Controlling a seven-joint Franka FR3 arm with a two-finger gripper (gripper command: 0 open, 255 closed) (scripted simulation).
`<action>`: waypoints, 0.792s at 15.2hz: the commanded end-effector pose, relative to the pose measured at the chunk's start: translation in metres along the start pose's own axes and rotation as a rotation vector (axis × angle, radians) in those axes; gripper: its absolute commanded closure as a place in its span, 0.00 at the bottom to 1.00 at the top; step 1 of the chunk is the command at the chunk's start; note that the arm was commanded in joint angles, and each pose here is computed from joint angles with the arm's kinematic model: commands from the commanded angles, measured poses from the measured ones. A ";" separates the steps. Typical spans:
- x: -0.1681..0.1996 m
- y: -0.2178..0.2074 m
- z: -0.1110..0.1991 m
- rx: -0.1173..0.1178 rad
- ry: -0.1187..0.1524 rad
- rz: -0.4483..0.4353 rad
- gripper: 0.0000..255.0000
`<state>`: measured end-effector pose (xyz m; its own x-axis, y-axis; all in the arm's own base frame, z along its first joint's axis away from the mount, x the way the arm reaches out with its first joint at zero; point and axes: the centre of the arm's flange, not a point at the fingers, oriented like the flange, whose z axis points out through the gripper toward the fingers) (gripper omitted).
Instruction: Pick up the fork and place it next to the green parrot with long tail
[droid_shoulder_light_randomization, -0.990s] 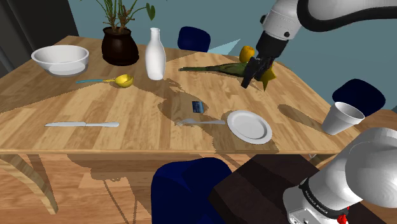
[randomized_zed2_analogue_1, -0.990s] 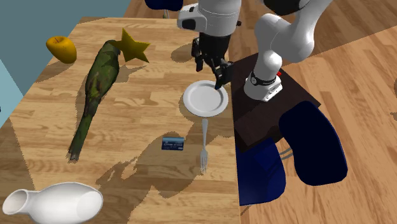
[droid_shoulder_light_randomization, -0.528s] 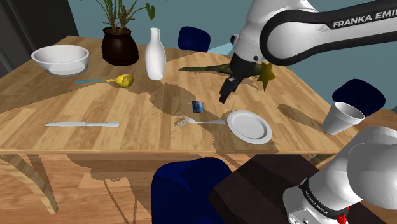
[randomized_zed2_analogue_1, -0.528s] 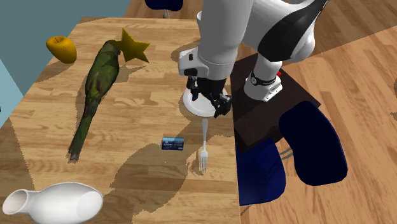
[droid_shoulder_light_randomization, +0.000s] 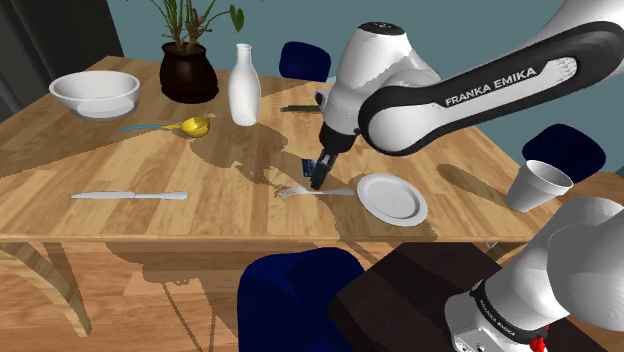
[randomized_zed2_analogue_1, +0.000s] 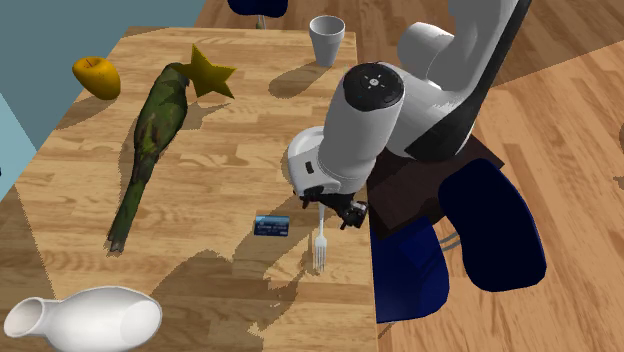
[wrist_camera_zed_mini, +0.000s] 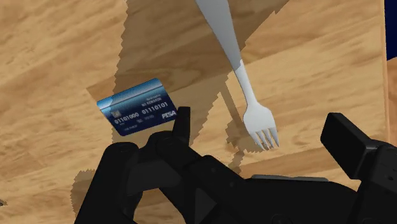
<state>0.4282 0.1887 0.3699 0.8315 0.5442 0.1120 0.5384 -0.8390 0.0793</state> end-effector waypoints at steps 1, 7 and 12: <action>0.010 -0.011 0.020 -0.005 0.008 -0.058 0.00; 0.016 -0.018 0.052 -0.008 0.012 -0.090 0.00; 0.017 -0.018 0.071 -0.008 0.012 -0.090 0.00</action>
<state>0.4423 0.2123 0.3019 0.7781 0.6175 0.1155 0.6097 -0.7866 0.0977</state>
